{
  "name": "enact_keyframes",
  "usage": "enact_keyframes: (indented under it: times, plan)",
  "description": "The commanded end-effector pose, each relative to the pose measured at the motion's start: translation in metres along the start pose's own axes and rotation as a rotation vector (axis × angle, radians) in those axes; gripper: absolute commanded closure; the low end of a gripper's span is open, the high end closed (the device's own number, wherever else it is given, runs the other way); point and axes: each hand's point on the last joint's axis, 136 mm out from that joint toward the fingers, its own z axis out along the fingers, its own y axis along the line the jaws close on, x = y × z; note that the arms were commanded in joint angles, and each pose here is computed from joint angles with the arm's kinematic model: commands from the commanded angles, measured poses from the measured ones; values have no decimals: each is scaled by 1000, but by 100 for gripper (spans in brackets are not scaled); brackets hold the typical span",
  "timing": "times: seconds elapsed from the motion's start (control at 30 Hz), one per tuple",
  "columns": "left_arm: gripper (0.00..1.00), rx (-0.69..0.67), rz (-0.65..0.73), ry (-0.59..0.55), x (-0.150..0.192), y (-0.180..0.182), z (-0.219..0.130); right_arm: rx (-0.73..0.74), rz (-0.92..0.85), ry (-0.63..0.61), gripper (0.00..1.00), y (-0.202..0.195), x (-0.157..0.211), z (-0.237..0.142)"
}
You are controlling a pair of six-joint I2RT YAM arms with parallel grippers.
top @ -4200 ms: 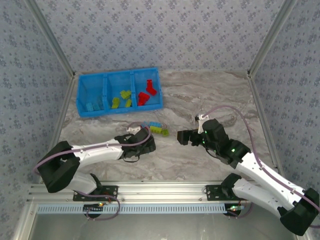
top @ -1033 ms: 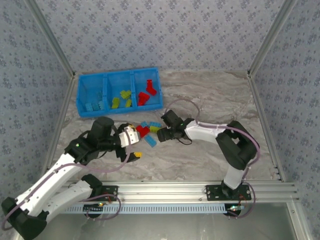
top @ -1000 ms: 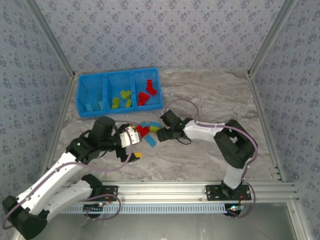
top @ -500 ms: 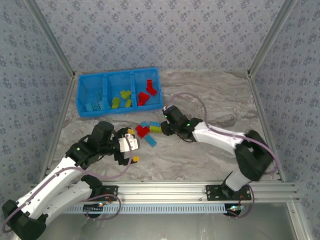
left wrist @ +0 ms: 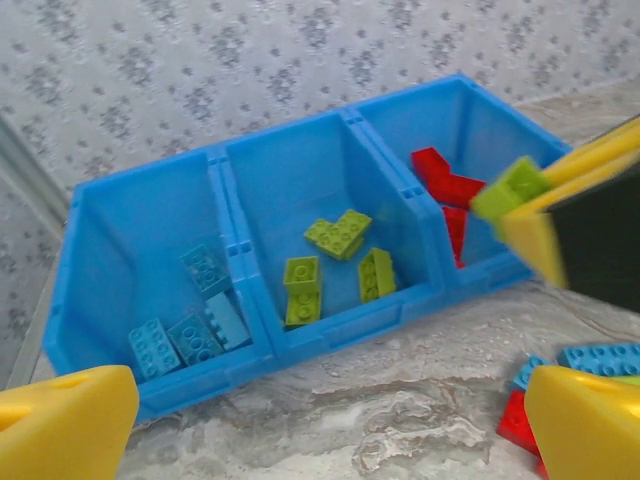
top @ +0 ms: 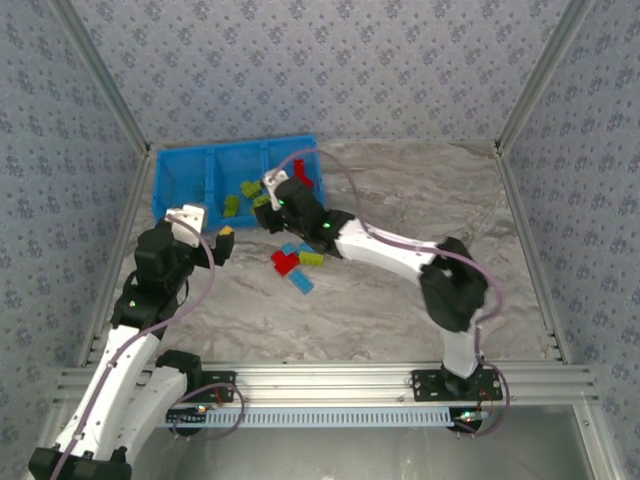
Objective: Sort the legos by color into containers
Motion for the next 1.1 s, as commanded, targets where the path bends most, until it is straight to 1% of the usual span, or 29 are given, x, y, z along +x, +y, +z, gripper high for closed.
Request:
enact_keyframes:
  times: [0.0, 0.07, 0.1, 0.13, 0.2, 0.27, 0.47, 0.57, 0.67, 0.7, 0.77, 0.83, 0.9, 0.93, 0.97, 1.0, 1.07]
  plan:
    - [1, -52, -52, -86, -25, 12, -10, 62, -112, 18, 66, -10, -8, 33]
    - [1, -48, -42, -83, -25, 11, -9, 82, -133, 32, 64, -13, -13, 54]
    - [1, -53, -39, -82, -24, 12, -9, 92, -138, 55, 62, -16, -10, 63]
    - [1, -57, -36, -79, -23, 12, -9, 96, -139, 58, 58, -16, -17, 68]
    - [1, -63, -32, -73, -22, 13, -8, 102, -144, 70, 43, -15, -25, 73]
    - [1, -61, -32, -69, -21, 13, -8, 102, -161, 73, 39, -11, -30, 72]
    - [1, -65, -47, -55, -19, 14, -7, 115, -183, 99, 38, -13, -32, 50]
    - [1, -59, -104, -28, -14, 12, -5, 111, -171, 83, 38, -15, -36, 18]
    - [1, -43, -275, 96, 1, 8, -2, 104, -162, 63, 38, -20, -32, -21]
    - [1, -28, -357, 152, 9, 2, 1, 101, -159, 64, 37, -23, -28, -36]
    - [2, 25, -470, 258, 26, -13, 9, 88, -139, 67, 36, -28, -21, -65]
    - [6, 82, -587, 369, 45, -36, 16, 57, -113, 102, 35, -30, 0, -92]
    - [11, 115, -657, 474, 62, -61, 20, 25, -71, 131, 33, -29, 22, -117]
    - [12, 144, -667, 524, 68, -79, 20, 15, -43, 141, 31, -30, 34, -129]
    - [12, 166, -665, 563, 74, -94, 19, 8, -15, 128, 28, -30, 37, -140]
    - [12, 179, -671, 601, 80, -111, 17, 20, 17, 163, 26, -36, 64, -148]
    - [13, 185, -711, 659, 95, -140, 16, 48, 78, 169, 23, -46, 84, -169]
